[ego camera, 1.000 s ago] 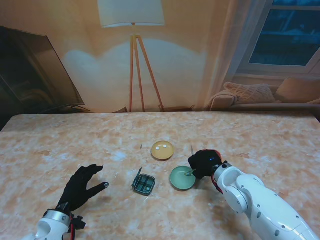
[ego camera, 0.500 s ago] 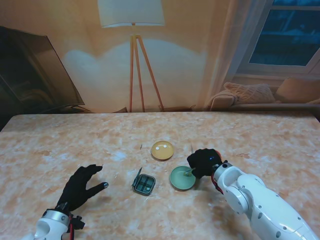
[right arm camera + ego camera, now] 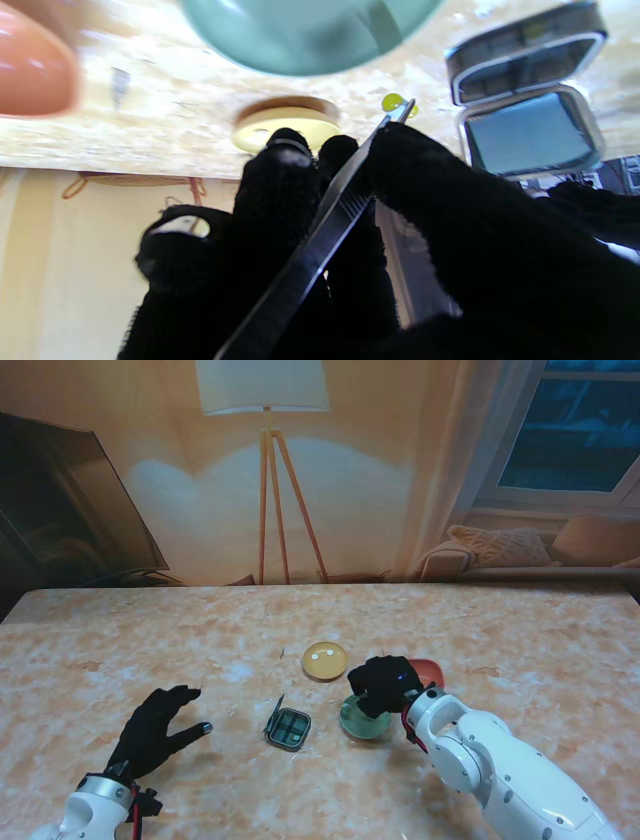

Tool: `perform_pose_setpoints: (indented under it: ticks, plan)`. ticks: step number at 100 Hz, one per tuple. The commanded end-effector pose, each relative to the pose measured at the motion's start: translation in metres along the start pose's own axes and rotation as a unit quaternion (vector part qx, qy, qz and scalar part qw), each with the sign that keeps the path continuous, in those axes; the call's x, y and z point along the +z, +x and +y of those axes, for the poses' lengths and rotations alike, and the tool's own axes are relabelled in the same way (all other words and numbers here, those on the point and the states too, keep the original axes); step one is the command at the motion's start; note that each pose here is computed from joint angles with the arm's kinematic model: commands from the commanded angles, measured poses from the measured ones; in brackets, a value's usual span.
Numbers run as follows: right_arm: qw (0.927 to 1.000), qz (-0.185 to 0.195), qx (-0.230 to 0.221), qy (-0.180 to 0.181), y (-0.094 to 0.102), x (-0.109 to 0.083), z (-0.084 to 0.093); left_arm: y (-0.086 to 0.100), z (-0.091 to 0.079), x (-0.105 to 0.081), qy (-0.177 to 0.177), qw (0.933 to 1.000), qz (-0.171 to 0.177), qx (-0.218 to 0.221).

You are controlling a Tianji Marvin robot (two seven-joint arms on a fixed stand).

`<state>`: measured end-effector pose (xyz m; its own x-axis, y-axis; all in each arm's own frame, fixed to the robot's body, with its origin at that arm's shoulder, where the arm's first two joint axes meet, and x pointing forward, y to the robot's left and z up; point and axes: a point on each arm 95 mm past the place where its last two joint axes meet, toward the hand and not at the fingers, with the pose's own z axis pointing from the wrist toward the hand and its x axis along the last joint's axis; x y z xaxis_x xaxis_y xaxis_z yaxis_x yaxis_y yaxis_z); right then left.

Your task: Refill the pill box with tweezers

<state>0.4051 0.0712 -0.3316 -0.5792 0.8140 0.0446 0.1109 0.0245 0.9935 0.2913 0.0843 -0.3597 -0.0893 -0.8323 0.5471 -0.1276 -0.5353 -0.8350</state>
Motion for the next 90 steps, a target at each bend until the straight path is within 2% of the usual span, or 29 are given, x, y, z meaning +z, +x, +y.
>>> perform_pose_setpoints:
  ticks: [1, 23, 45, 90]
  plan:
    - [0.9998, 0.017, 0.011, -0.009, 0.019, 0.007, 0.005, 0.001, 0.0, -0.003, -0.009, 1.0, 0.0, 0.002]
    - [0.9983, 0.038, 0.037, -0.025, 0.043, 0.014, 0.004, 0.003, -0.004, -0.004, -0.01, 0.9999, -0.001, 0.007]
    - [0.9963, 0.049, 0.065, -0.027, 0.061, 0.018, -0.007, 0.003, -0.004, -0.005, -0.01, 0.9999, -0.005, 0.008]
    - [0.9929, 0.046, 0.109, -0.003, 0.073, 0.021, -0.033, 0.003, -0.002, -0.007, -0.008, 0.9999, -0.01, 0.005]
